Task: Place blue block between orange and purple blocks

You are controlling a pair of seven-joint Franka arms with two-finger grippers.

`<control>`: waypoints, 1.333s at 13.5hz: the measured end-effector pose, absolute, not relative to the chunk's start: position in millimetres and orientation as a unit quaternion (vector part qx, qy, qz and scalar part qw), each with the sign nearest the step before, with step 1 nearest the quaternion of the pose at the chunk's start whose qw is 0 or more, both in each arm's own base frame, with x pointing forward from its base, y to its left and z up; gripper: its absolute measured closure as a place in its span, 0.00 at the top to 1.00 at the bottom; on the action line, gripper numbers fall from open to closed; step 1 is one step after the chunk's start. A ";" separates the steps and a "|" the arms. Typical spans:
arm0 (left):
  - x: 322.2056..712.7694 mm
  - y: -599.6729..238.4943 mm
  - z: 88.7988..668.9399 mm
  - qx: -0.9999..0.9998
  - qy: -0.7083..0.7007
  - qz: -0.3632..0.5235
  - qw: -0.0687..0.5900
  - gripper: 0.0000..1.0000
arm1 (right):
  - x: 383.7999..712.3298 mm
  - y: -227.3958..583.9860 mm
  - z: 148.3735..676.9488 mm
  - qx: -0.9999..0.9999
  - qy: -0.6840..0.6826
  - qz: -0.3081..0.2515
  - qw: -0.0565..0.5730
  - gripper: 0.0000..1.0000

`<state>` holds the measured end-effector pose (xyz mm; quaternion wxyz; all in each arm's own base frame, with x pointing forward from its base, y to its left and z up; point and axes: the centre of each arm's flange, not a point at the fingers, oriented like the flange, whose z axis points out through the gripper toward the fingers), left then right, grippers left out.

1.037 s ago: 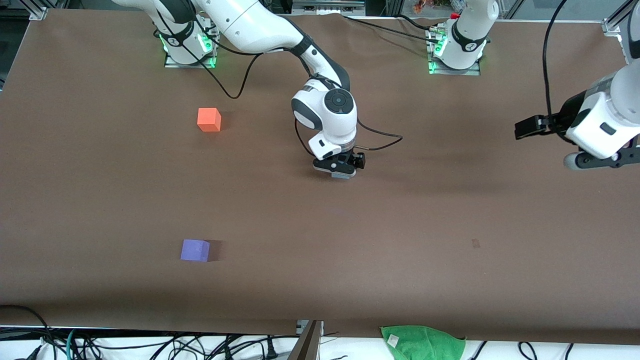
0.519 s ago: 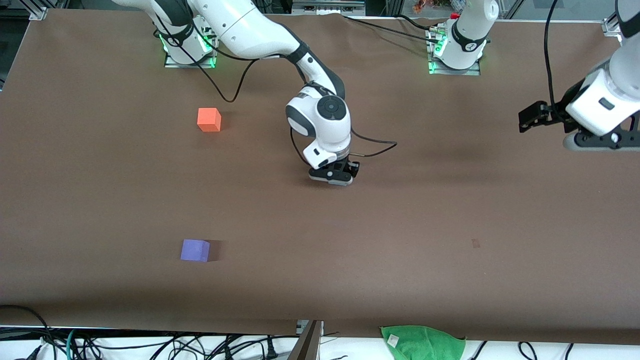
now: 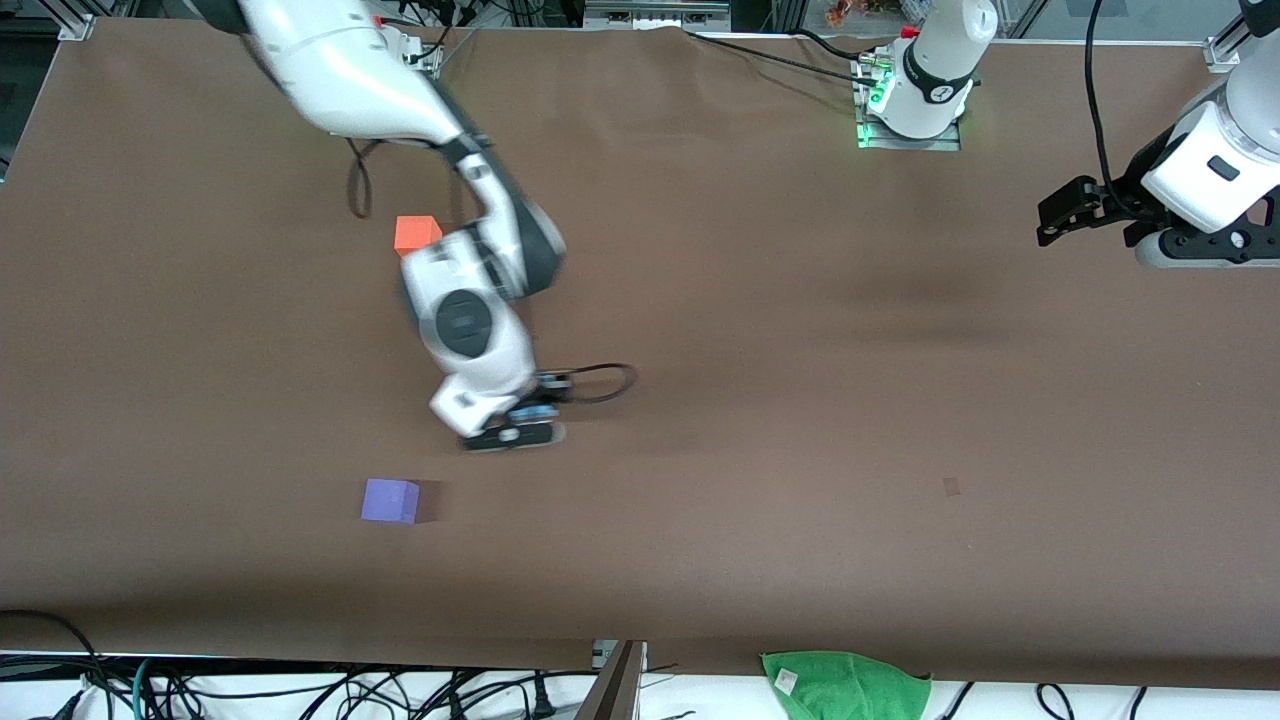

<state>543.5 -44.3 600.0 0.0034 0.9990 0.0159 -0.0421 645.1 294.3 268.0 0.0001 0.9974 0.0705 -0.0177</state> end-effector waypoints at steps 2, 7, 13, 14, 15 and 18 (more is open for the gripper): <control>546.4 -45.0 595.4 0.999 0.015 -0.044 0.004 1.00 | 631.2 204.1 261.3 0.998 0.058 -0.036 0.002 0.59; 551.7 -52.0 592.6 0.999 0.009 -0.034 0.005 1.00 | 559.4 149.2 199.7 0.999 0.036 -0.020 0.001 0.59; 557.8 -52.1 586.2 0.999 0.009 -0.031 0.006 1.00 | 553.0 144.1 195.6 1.000 0.002 0.002 -0.008 0.77; 557.9 -52.1 586.1 0.999 0.009 -0.031 0.006 1.00 | 556.0 144.2 201.1 1.000 -0.008 0.007 -0.009 0.85; 557.9 -52.1 586.2 0.999 0.010 -0.031 0.006 1.00 | 560.0 145.8 212.8 1.000 -0.018 0.012 -0.011 0.96; 557.9 -52.2 586.2 0.999 0.009 -0.031 0.006 1.00 | 573.6 154.2 297.6 0.999 -0.028 0.004 -0.016 1.00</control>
